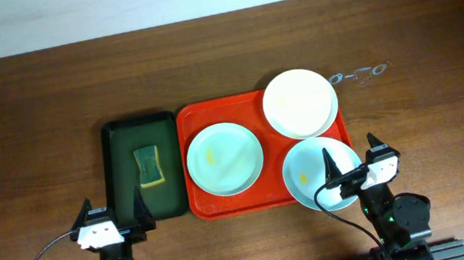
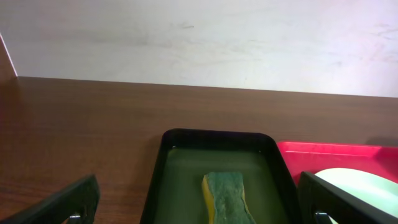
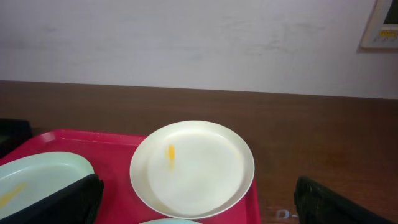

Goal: Clean dirty plates on tray and stack at the side

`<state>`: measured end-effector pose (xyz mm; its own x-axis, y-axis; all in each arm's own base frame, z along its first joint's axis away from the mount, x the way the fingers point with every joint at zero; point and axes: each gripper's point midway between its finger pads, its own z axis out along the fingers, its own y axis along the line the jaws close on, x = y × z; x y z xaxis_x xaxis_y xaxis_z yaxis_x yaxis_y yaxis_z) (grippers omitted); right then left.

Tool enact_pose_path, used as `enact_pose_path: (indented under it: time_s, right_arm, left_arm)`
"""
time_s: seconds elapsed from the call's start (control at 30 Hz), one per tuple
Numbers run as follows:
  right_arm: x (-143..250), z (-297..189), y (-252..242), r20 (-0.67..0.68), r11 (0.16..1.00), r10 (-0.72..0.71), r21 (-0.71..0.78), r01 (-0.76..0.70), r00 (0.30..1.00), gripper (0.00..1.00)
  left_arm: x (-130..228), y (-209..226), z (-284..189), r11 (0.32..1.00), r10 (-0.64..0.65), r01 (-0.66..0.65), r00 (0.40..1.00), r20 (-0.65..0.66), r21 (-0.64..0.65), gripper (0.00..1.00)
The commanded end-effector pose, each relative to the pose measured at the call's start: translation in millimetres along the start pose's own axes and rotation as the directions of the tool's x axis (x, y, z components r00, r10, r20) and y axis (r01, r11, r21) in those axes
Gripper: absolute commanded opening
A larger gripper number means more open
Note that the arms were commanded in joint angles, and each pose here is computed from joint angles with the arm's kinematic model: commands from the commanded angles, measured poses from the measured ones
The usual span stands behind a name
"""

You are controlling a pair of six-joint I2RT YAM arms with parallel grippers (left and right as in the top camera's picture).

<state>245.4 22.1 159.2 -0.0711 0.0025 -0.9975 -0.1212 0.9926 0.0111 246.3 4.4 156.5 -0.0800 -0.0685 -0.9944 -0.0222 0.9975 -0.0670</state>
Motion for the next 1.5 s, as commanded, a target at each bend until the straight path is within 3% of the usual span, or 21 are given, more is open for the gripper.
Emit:
enact_pose_path:
  time_s: [0.0, 0.27, 0.37, 0.47, 0.6, 0.73, 0.87, 0.93, 1.0, 1.03, 1.13, 1.17, 1.2, 1.23, 1.3, 1.37, 1.4, 1.43, 1.47]
  right_arm:
    - [4.9, 0.6, -1.1, -0.015, 1.000, 0.010, 0.006, -0.010, 1.000, 0.98]
    - [-4.5, 0.1, 12.2, 0.017, 0.994, 0.081, -0.073, -0.079, 0.997, 0.98]
    - [-21.0, -3.1, 18.4, 0.048, 0.987, 0.121, -0.113, -0.115, 0.991, 0.98]
    - [-55.5, -16.8, 24.9, 0.053, 0.982, 0.128, -0.144, -0.120, 0.990, 0.98]
    - [-122.3, -39.8, 29.3, 0.017, 0.981, 0.130, -0.149, -0.126, 0.991, 0.98]
    - [-174.9, -36.7, 38.2, -0.202, 0.968, 0.152, -0.167, -0.187, 0.968, 0.98]
    - [-184.8, -10.1, 35.7, -0.570, 0.957, 0.193, -0.071, -0.281, 0.799, 0.98]
    - [-174.2, 7.4, 33.8, -0.729, 0.950, 0.211, -0.005, -0.313, 0.651, 0.98]
    - [-166.1, 30.8, 31.2, -0.784, 0.947, 0.218, 0.024, -0.321, 0.582, 0.99]
    - [-157.9, 48.0, 37.0, -0.815, 0.930, 0.230, 0.023, -0.367, 0.532, 0.98]
    - [-117.8, 70.3, 64.0, -0.920, 0.838, 0.260, 0.063, -0.542, 0.294, 0.99]
    - [-107.0, 74.4, 67.1, -0.934, 0.820, 0.272, 0.098, -0.564, 0.232, 0.82]
    - [-91.8, 80.3, 71.4, -0.950, 0.812, 0.262, 0.121, -0.571, 0.171, 0.58]
    - [-82.0, 82.5, 74.4, -0.958, 0.817, 0.250, 0.131, -0.561, 0.140, 0.48]
    - [-60.2, 81.0, 78.0, -0.973, 0.862, 0.213, 0.143, -0.487, 0.092, 0.41]
    - [-37.4, 76.6, 85.9, -0.986, 0.914, 0.152, 0.113, -0.391, 0.069, 0.43]
    - [-24.0, 73.9, 90.9, -0.992, 0.943, 0.108, 0.083, -0.324, 0.062, 0.51]
    - [-12.5, 75.2, 95.3, -0.994, 0.960, 0.081, 0.059, -0.273, 0.069, 0.61]
    - [-2.1, 78.0, 97.5, -0.994, 0.972, 0.084, 0.065, -0.228, 0.075, 0.64]
  left_arm:
    - [0.7, -0.1, -0.3, 1.000, 0.020, -0.020, 1.000, 0.000, 0.001, 0.99]
    - [-7.6, -7.0, -0.6, 0.999, 0.012, -0.013, 0.999, 0.033, 0.039, 0.99]
    - [-40.1, -36.2, -9.1, 0.979, 0.013, -0.039, 0.991, 0.132, 0.200, 0.99]
    - [-70.5, -38.0, -24.7, 0.980, 0.013, -0.034, 0.995, 0.103, 0.198, 0.99]
    - [-149.8, -38.2, -50.6, 0.985, 0.014, -0.033, 0.993, 0.117, 0.168, 0.99]
    - [-213.3, -43.0, -55.7, 0.986, 0.013, -0.011, 1.000, -0.014, 0.165, 0.99]
    - [-241.8, -44.7, -40.7, 0.989, 0.013, 0.030, 0.956, -0.292, 0.143, 0.99]
    - [-233.8, -44.1, -29.1, 0.992, 0.005, 0.065, 0.846, -0.533, 0.112, 0.99]
    - [-220.4, -43.1, -22.8, 0.993, -0.003, 0.084, 0.738, -0.675, 0.087, 0.99]
    - [-209.5, -42.4, -15.1, 0.993, -0.009, 0.094, 0.651, -0.759, 0.068, 0.99]
    - [-172.8, -41.4, 27.1, 0.993, -0.022, 0.114, 0.477, -0.879, 0.037, 0.99]
    - [-158.6, -41.3, 38.8, 0.992, -0.026, 0.121, 0.425, -0.905, 0.029, 0.99]
    - [-143.1, -43.0, 47.6, 0.990, -0.029, 0.137, 0.363, -0.932, 0.022, 0.98]
    - [-128.8, -41.9, 56.5, 0.990, -0.033, 0.137, 0.310, -0.950, 0.010, 0.65]
    - [-107.0, -40.1, 65.9, 0.991, -0.037, 0.134, 0.236, -0.971, -0.005, 0.00]
    - [-82.7, -39.7, 68.6, 0.991, -0.037, 0.132, 0.168, -0.985, -0.015, 0.00]
    - [-63.7, -42.8, 73.4, 0.991, -0.038, 0.133, 0.149, -0.988, -0.018, 0.04]
    - [-48.4, -47.0, 80.2, 0.991, -0.039, 0.134, 0.151, -0.988, -0.019, 0.16]
    - [-36.2, -50.4, 84.5, 0.991, -0.027, 0.133, 0.152, -0.988, -0.007, 0.23]
